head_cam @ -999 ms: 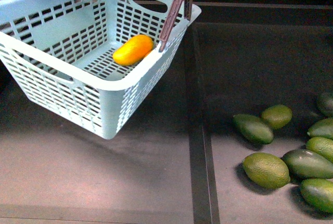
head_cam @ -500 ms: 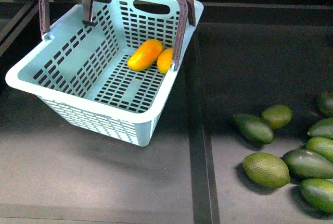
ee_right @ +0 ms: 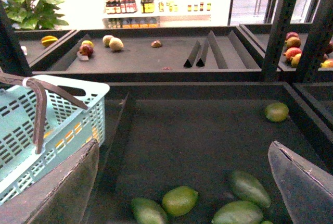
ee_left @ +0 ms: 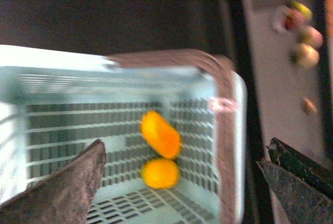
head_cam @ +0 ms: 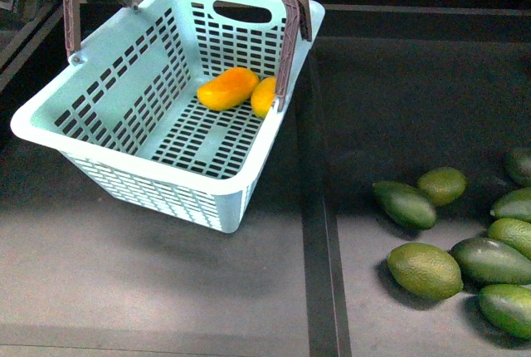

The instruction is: Pick lemon and mango into basket

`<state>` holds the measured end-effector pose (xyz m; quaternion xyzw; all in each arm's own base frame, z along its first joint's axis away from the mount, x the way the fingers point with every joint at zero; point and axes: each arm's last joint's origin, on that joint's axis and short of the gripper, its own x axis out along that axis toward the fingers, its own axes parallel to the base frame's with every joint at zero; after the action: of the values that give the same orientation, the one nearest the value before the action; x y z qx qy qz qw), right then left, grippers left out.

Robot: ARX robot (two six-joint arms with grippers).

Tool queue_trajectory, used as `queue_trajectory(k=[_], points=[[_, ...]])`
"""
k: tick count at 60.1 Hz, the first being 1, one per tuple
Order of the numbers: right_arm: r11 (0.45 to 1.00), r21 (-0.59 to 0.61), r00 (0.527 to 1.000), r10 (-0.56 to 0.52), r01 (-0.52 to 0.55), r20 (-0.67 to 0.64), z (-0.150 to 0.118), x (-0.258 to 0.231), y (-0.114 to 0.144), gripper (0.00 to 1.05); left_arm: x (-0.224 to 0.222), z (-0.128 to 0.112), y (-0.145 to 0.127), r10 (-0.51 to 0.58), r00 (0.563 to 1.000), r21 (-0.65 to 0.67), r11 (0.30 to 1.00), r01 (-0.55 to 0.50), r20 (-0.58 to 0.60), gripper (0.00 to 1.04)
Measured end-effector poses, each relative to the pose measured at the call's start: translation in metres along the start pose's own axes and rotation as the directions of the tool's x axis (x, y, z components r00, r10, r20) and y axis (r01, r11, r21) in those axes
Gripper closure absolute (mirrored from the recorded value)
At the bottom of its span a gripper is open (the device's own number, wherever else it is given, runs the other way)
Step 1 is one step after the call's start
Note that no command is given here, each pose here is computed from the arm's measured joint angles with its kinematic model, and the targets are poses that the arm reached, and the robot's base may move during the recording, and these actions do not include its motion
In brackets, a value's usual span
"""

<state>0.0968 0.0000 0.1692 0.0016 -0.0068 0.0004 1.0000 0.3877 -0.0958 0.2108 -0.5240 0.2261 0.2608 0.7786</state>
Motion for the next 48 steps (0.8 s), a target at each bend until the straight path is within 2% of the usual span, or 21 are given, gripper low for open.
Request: queue_trajectory(k=[3, 4, 6, 8, 9, 11, 14, 17, 19, 22, 24, 44, 48], points=[[1.000, 0.000, 1.000, -0.001, 0.001, 0.000, 0.000, 0.000, 0.000, 0.09, 0.003, 0.000, 0.019, -0.207, 0.977, 0.217, 0.952, 0.215, -0.059, 0.25], [1.000, 0.000, 1.000, 0.000, 0.000, 0.000, 0.000, 0.000, 0.000, 0.09, 0.003, 0.001, 0.023, -0.238, 0.969, 0.258, 0.935, 0.245, -0.060, 0.27], [1.000, 0.000, 1.000, -0.002, 0.002, 0.000, 0.000, 0.000, 0.000, 0.09, 0.000, 0.003, 0.038, -0.363, 0.931, 0.416, 0.840, 0.348, -0.047, 0.34], [1.000, 0.000, 1.000, -0.001, 0.001, 0.000, 0.000, 0.000, 0.000, 0.09, -0.008, 0.008, 0.050, -0.470, 0.883, 0.559, 0.728, 0.398, -0.017, 0.41], [1.000, 0.000, 1.000, -0.001, 0.001, 0.000, 0.000, 0.000, 0.000, 0.09, -0.011, 0.010, 0.052, -0.491, 0.871, 0.591, 0.700, 0.401, -0.009, 0.43], [1.000, 0.000, 1.000, -0.001, 0.001, 0.000, 0.000, 0.000, 0.000, 0.09, -0.025, 0.019, 0.062, -0.582, 0.813, 0.727, 0.572, 0.380, 0.033, 0.52], [1.000, 0.000, 1.000, -0.001, 0.001, 0.000, 0.000, 0.000, 0.000, 0.09, -0.042, 0.030, 0.071, -0.646, 0.760, 0.825, 0.468, 0.316, 0.076, 0.62], [1.000, 0.000, 1.000, -0.001, 0.001, 0.000, 0.000, 0.000, 0.000, 0.09, -0.054, 0.038, 0.083, -0.663, 0.743, 0.873, 0.414, 0.259, 0.094, 0.73], [1.000, 0.000, 1.000, -0.001, 0.001, 0.000, 0.000, 0.000, 0.000, 0.09, -0.060, 0.039, 0.096, -0.658, 0.748, 0.896, 0.381, 0.230, 0.088, 0.82], [1.000, 0.000, 1.000, -0.001, 0.001, 0.000, 0.000, 0.000, 0.000, 0.09, -0.066, 0.040, 0.116, -0.641, 0.765, 0.916, 0.343, 0.208, 0.066, 0.96], [1.000, 0.000, 1.000, -0.001, 0.001, 0.000, 0.000, 0.000, 0.000, 0.09, -0.068, 0.040, 0.122, -0.635, 0.770, 0.919, 0.338, 0.202, 0.065, 1.02], [1.000, 0.000, 1.000, -0.001, 0.001, 0.000, 0.000, 0.000, 0.000, 0.09, -0.104, 0.049, 0.174, -0.637, 0.768, 0.929, 0.324, 0.181, 0.072, 1.01], [1.000, 0.000, 1.000, -0.001, 0.001, 0.000, 0.000, 0.000, 0.000, 0.09, -0.106, 0.053, 0.185, -0.652, 0.756, 0.931, 0.308, 0.197, 0.056, 1.01]])
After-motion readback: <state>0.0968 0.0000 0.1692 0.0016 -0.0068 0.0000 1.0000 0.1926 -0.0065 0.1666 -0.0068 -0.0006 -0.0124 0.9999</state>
